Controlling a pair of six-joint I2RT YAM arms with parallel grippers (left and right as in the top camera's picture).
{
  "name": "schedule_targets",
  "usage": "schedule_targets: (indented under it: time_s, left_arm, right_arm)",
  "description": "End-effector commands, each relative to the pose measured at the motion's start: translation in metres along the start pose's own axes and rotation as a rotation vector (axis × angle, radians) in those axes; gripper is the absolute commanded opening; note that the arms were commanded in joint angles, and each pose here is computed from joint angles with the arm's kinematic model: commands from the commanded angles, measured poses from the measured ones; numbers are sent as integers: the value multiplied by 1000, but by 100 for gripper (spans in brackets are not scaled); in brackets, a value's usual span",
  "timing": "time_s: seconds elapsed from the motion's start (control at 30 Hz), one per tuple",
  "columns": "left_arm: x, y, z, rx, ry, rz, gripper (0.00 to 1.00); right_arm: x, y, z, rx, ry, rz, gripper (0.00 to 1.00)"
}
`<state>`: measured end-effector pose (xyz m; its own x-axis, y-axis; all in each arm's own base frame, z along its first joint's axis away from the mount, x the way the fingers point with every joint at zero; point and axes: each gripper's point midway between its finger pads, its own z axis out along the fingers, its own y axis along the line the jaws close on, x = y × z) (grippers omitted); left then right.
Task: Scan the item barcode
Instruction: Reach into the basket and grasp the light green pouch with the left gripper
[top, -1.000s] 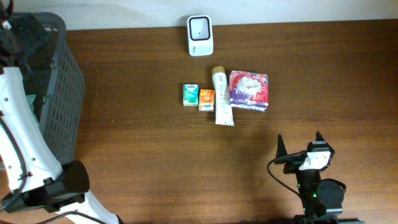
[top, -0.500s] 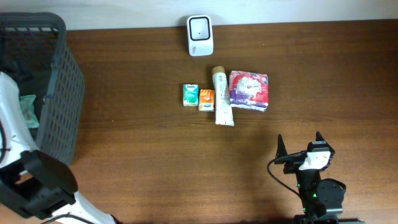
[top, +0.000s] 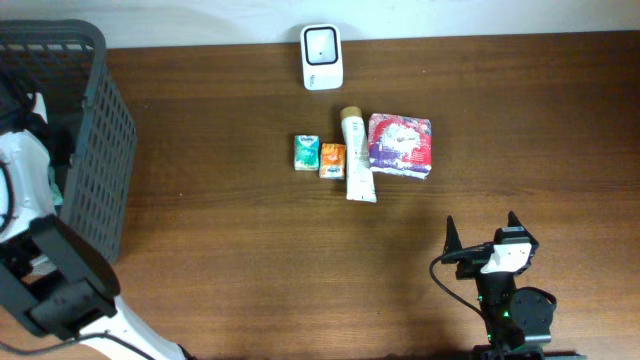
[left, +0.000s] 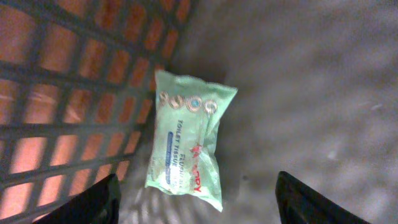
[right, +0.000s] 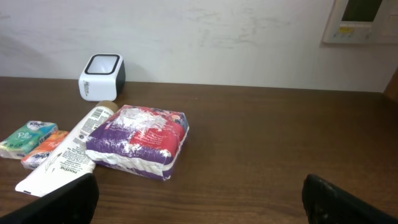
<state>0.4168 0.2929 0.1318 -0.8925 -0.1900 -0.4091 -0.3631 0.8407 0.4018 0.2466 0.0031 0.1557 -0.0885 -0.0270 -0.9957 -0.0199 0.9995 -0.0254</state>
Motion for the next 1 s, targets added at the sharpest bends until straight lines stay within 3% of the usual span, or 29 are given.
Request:
schedule_targets:
  time_s: [0.0,0.27,0.5,0.57,0.63,0.77,0.8,0.83,0.97]
  left_arm:
    - [26,-2,36,-31,102,42,78]
    - [51,-7,78,63,160,3,77]
    - [43,-2,85,38,129,-10,64]
    - [43,-3,87,38,128,-11,52]
    - [46,-6,91,41,138,-8,47]
    - [47,-29,93,168,130,-10,25]
    - [47,-30,90,174,131,-8,8]
    - [44,-28,85,172,123,-11,0]
    - [11,0,34,129,3,-152,0]
  right_arm:
    - [4,0,0,6,7,0,99]
    - [4,0,0,6,7,0,99]
    - [4,0,0,6,7,0,99]
    - [4,0,0,6,7,0,99]
    - [4,0,0,6,7,0,99]
    - [4,0,0,6,7,0,98]
    - [4,0,0,6,7,0,98]
    - [4,0,0,6,7,0,99]
    - [4,0,0,6,7,0,99]
